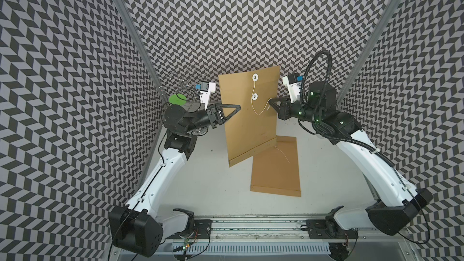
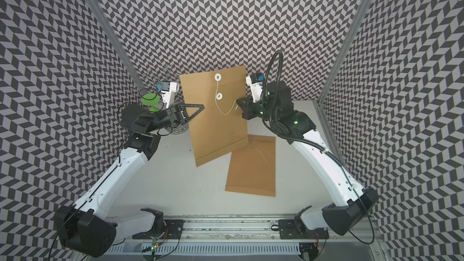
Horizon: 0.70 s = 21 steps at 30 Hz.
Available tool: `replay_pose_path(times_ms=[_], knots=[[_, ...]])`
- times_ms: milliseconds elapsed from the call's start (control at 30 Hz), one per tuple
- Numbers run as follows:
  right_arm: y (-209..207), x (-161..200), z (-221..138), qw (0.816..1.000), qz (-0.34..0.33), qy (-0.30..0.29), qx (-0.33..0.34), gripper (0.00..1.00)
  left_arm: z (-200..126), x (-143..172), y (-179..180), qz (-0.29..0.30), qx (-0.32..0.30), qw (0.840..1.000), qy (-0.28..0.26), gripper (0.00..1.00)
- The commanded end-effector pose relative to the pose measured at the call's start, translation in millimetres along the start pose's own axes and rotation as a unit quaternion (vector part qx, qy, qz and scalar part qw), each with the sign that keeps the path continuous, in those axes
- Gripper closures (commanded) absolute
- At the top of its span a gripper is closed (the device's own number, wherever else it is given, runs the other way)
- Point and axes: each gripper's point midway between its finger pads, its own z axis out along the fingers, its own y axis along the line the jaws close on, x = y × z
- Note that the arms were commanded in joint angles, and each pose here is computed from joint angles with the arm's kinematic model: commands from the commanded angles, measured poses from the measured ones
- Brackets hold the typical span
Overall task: Close the mouth of the file bag
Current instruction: Close the file bag.
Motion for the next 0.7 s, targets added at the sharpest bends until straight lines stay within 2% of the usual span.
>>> replay_pose_path(times_ms=[0,367,667], knots=[[-4,-15,-3,1.000,0.003,-0.019,0.005,1.00,0,-7,-31,0.047,0.028,0.998,0.005,1.00],[-21,-30,-10,0.998,0.007,-0.035,0.042,1.00,0,0,-34,0.054,0.029,0.998,0.019,1.00],[-27,-38,-14,0.997,0.004,-0.048,0.063,1.00,-3,15,-18,0.043,0.003,0.998,0.035,1.00]])
